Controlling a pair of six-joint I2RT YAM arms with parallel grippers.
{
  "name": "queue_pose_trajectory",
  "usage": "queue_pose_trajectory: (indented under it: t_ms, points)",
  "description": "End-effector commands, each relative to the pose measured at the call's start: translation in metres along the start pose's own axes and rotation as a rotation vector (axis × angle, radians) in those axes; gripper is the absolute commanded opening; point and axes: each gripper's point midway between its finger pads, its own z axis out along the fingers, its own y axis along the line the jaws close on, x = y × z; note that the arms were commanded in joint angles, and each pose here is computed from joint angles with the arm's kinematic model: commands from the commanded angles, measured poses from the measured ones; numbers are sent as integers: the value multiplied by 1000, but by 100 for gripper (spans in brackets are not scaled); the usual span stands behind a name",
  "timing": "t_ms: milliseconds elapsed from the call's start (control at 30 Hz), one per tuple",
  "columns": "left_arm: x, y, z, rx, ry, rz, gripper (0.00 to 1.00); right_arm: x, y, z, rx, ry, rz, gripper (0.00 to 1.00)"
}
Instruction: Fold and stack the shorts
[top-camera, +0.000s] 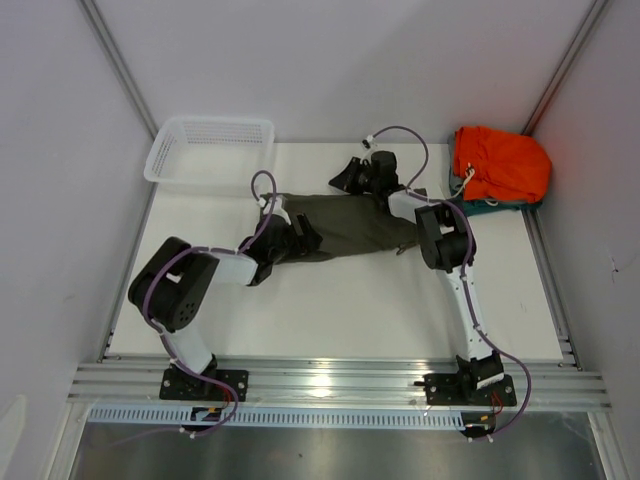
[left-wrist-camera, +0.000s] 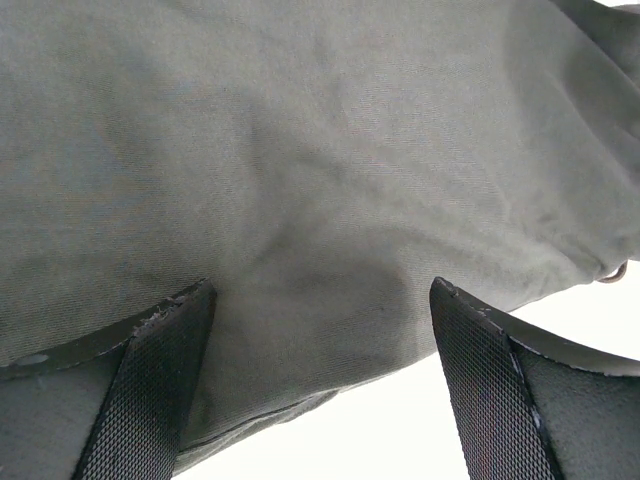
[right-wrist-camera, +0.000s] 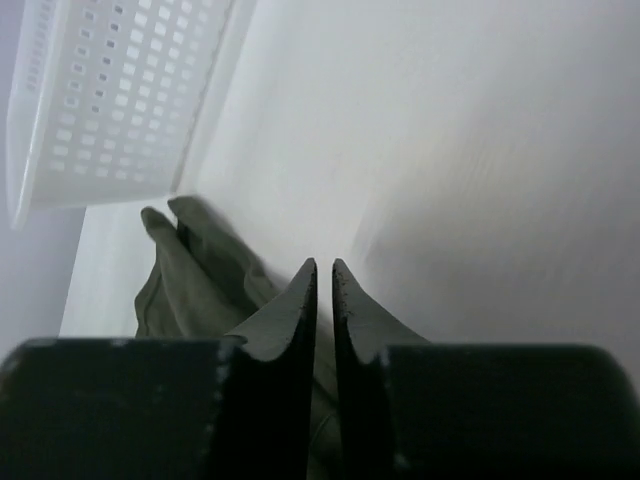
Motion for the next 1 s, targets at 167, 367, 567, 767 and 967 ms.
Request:
queue_pose_trajectory:
  t_ms: [167, 367, 567, 767, 967]
  points:
    - [36, 26, -20, -108, 128, 60, 92, -87, 49, -25, -79, -126, -134, 43]
    - [35, 29, -26, -150, 121, 77, 92, -126, 69, -97, 5, -171, -133, 74]
    - [14, 9, -40, -138, 72, 80, 94, -105, 74, -196, 103, -199, -73, 97]
    - [-16, 4, -55, -233, 72, 105, 94, -66, 73, -270, 205, -191, 4, 99]
    - [-23, 12, -72, -283, 55, 110, 95, -34, 46, -309, 301, -110, 48, 99]
